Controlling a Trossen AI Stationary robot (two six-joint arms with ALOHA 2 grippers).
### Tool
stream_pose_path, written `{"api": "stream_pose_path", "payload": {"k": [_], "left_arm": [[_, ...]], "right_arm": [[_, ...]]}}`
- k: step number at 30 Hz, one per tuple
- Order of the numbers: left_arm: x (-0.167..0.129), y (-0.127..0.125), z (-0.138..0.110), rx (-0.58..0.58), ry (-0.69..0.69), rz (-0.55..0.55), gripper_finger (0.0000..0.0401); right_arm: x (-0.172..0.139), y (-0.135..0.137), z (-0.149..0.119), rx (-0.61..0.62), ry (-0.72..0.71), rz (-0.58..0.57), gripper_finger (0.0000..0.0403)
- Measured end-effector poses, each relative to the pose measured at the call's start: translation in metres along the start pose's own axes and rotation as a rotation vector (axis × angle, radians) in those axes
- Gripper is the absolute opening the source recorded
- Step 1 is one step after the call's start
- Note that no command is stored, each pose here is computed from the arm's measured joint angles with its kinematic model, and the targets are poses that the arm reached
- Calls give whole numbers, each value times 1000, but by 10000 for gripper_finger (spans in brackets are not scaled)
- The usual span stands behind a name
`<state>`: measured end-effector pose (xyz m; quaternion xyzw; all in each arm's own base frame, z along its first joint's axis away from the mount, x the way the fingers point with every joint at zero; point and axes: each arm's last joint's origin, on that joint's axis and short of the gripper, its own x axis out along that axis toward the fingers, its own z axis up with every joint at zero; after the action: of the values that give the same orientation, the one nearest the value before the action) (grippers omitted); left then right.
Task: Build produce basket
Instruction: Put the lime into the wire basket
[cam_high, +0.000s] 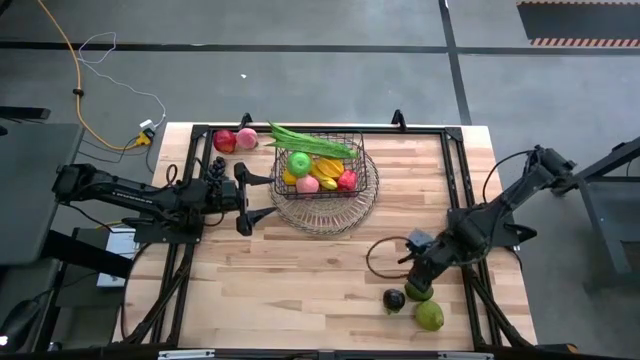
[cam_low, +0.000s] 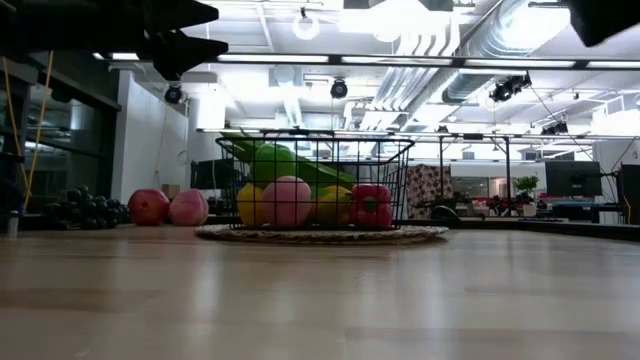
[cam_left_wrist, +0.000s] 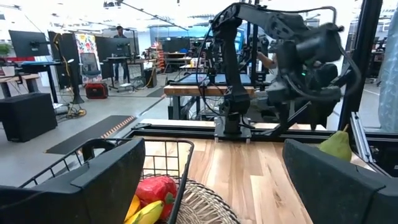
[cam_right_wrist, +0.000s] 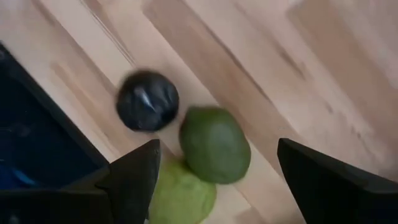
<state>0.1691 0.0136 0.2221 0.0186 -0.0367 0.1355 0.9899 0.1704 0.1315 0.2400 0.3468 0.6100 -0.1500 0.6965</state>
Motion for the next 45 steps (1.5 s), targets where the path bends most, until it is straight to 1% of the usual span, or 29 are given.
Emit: {"api": "stream_pose_path", "payload": {"k": [5, 9, 14, 18, 24, 30, 38, 45], "left_arm": [[0, 1, 0, 10, 1, 28, 369], [0, 1, 0, 11, 1, 29, 369], [0, 1, 0, 11, 1, 29, 369], [0, 1, 0, 11, 1, 29, 369], [0, 1, 0, 11, 1, 28, 369], [0, 1, 0, 11, 1, 29, 369], [0, 1, 0, 11, 0, 28, 369], [0, 1, 0, 11, 1, 35, 369]], "right_arm": [[19, 8, -6, -12, 54, -51, 314], [33, 16, -10, -31, 96, -73, 314], [40, 29, -14, -62, 102, -91, 314], [49, 34, -14, -72, 106, -123, 314], [71, 35, -14, -112, 151, -200, 314], [88, 37, -14, -155, 169, -242, 314], [99, 34, -13, -160, 172, -297, 314], [101, 33, -13, -216, 186, -316, 311]]}}
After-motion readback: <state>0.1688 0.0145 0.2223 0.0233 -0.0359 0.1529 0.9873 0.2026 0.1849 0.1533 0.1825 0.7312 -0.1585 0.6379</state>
